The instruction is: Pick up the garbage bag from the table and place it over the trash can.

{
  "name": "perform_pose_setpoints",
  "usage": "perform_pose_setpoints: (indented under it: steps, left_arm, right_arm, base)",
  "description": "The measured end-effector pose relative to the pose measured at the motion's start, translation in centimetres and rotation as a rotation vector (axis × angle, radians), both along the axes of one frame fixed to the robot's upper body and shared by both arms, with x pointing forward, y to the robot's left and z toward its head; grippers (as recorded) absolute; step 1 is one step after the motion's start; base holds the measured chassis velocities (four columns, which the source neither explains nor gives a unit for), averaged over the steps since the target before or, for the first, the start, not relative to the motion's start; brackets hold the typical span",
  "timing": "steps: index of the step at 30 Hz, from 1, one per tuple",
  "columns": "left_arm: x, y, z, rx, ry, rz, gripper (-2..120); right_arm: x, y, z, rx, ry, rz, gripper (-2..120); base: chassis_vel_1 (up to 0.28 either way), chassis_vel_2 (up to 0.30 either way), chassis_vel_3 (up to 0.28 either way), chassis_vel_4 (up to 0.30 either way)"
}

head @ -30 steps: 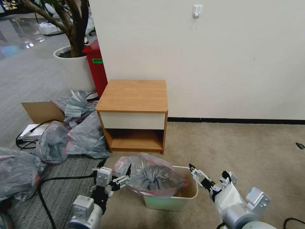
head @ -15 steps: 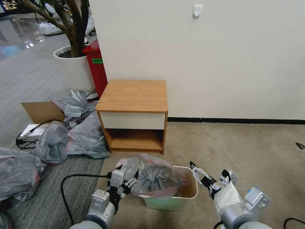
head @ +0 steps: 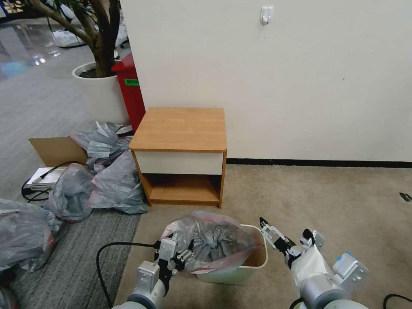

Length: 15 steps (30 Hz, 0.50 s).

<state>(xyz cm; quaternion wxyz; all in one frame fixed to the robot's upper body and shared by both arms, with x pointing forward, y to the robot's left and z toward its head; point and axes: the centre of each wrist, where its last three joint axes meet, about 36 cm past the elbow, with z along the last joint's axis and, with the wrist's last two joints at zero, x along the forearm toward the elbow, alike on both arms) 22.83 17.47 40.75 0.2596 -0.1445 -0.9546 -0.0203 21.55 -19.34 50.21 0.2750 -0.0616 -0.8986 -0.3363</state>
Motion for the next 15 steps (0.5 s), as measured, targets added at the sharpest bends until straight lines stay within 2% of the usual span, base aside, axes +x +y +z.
perform_pose_setpoints:
  steps: [6, 15]
  left_arm:
    - [0.6, -0.7, -0.5, -0.012, 0.0, 0.005, 70]
    - [2.1, -2.6, -1.2, -0.031, 0.074, 0.035, 69]
  right_arm:
    - [-0.2, 0.1, -0.1, -0.006, -0.001, -0.009, 100]
    - [-0.6, 0.3, -0.4, -0.027, -0.003, -0.034, 100]
  base:
    - [0.0, 0.0, 0.0, 0.0]
    - [0.0, 0.0, 0.0, 0.0]
